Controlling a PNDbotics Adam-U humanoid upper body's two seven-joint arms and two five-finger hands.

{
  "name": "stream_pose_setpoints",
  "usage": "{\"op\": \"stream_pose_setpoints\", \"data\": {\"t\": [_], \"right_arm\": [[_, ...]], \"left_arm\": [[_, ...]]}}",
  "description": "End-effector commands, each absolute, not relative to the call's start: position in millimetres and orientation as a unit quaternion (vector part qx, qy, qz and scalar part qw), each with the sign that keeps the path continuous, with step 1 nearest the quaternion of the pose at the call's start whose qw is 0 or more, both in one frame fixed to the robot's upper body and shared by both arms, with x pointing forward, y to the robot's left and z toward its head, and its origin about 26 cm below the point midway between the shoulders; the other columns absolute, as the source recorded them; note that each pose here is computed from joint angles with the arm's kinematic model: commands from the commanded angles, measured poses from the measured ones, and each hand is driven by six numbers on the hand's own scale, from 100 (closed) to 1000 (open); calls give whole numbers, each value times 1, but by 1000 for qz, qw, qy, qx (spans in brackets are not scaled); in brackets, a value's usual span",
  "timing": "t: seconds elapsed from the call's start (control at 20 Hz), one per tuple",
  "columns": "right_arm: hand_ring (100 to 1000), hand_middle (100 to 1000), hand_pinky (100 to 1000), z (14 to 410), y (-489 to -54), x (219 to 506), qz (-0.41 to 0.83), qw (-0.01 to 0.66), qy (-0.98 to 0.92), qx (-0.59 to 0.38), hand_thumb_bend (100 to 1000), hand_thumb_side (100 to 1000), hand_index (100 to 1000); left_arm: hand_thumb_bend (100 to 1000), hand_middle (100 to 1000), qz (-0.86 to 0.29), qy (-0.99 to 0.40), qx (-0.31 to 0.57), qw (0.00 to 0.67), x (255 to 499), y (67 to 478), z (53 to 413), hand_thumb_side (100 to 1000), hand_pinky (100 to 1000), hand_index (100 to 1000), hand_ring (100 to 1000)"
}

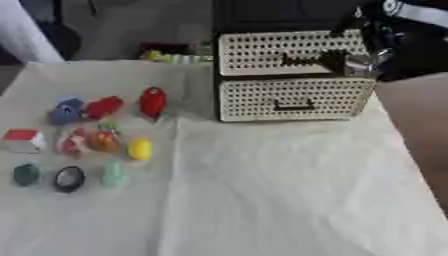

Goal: Pick up objects from table and place into drawer.

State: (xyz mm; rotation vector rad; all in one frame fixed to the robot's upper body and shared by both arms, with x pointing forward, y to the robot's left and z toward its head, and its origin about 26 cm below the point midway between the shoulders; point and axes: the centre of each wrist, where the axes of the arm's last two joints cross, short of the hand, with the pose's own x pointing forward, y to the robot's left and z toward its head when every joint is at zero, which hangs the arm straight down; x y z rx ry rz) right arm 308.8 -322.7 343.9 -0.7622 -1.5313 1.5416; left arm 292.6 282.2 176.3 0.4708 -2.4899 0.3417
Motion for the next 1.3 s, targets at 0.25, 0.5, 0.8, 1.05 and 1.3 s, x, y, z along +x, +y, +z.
{"op": "stream_pose_setpoints", "data": {"t": [0.25, 0.5, 0.8, 1.05, 1.3], "right_arm": [[224, 259, 139, 371, -339, 320, 650, 461, -556, -237, 491, 805, 857], [212, 244, 135, 376, -344, 330, 660, 472, -543, -219, 575, 808, 871], [183, 202, 108, 380, -344, 336, 673, 461, -535, -218, 680, 742, 889], [182, 185, 109, 376, -339, 344, 688, 446, -540, -192, 712, 531, 916], [183, 148, 119, 376, -337, 349, 700, 426, -541, -190, 684, 338, 917]], "left_arm": [[100, 633, 114, -939, 174, 273, 291, 283, 186, 917, 361, 841, 568], [100, 633, 113, -940, 172, 271, 292, 283, 187, 919, 359, 841, 568], [100, 633, 111, -944, 167, 262, 293, 280, 192, 921, 356, 841, 568], [100, 634, 108, -947, 162, 255, 295, 278, 195, 922, 355, 841, 567], [100, 634, 106, -949, 157, 252, 296, 276, 198, 924, 354, 842, 567]]}}
